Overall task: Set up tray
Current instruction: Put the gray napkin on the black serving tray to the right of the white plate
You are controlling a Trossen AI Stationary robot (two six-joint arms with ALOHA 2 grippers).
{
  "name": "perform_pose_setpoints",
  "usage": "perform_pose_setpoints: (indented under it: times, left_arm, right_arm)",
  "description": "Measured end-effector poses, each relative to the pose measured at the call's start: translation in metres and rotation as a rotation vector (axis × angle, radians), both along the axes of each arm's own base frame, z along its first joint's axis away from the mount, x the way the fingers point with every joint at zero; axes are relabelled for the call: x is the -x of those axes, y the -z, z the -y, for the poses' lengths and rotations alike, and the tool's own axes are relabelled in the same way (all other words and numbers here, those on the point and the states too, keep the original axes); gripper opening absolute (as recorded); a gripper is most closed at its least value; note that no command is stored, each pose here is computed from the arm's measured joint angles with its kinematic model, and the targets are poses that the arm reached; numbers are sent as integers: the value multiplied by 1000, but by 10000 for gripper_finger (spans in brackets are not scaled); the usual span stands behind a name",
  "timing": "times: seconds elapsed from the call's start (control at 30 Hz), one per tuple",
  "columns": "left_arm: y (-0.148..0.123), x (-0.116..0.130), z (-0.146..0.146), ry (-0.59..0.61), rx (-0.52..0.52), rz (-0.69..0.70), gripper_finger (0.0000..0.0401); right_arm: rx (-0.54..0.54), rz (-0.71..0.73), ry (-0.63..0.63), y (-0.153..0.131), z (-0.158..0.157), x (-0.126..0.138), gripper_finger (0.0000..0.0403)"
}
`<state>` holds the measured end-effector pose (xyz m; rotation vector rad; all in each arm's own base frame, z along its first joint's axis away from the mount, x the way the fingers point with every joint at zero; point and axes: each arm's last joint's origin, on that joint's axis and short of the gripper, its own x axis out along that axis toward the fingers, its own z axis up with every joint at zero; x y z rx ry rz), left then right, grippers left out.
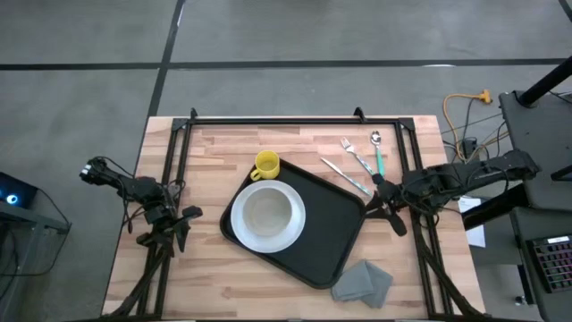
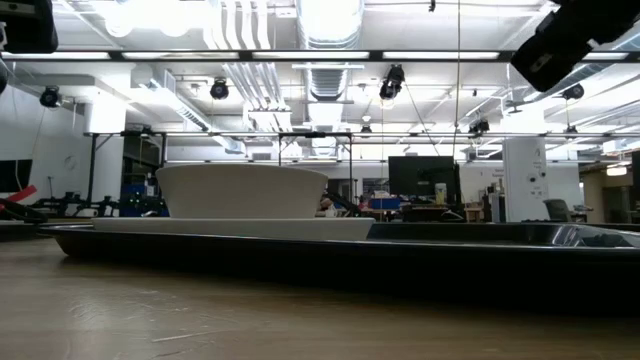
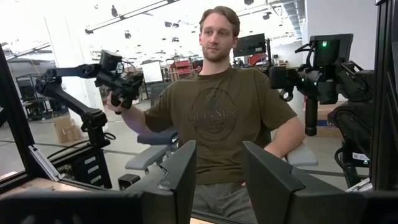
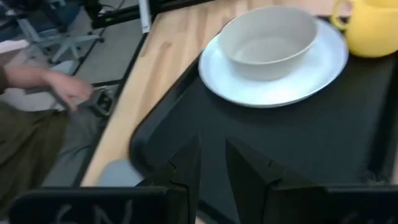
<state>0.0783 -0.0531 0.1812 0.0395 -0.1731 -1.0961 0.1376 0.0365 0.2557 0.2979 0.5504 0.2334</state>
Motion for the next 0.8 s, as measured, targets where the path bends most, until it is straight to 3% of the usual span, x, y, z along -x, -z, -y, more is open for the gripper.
perform_pose_setpoints:
  times: [0.33,0.8]
  left_arm:
    - [0,0,0,0,0,0,112]
    - [0,0,0,0,0,0,112]
  right_arm:
    - [-50,-32,-154,1,-28,8,68]
    - [-47,-119,-221,13,-60,10,68]
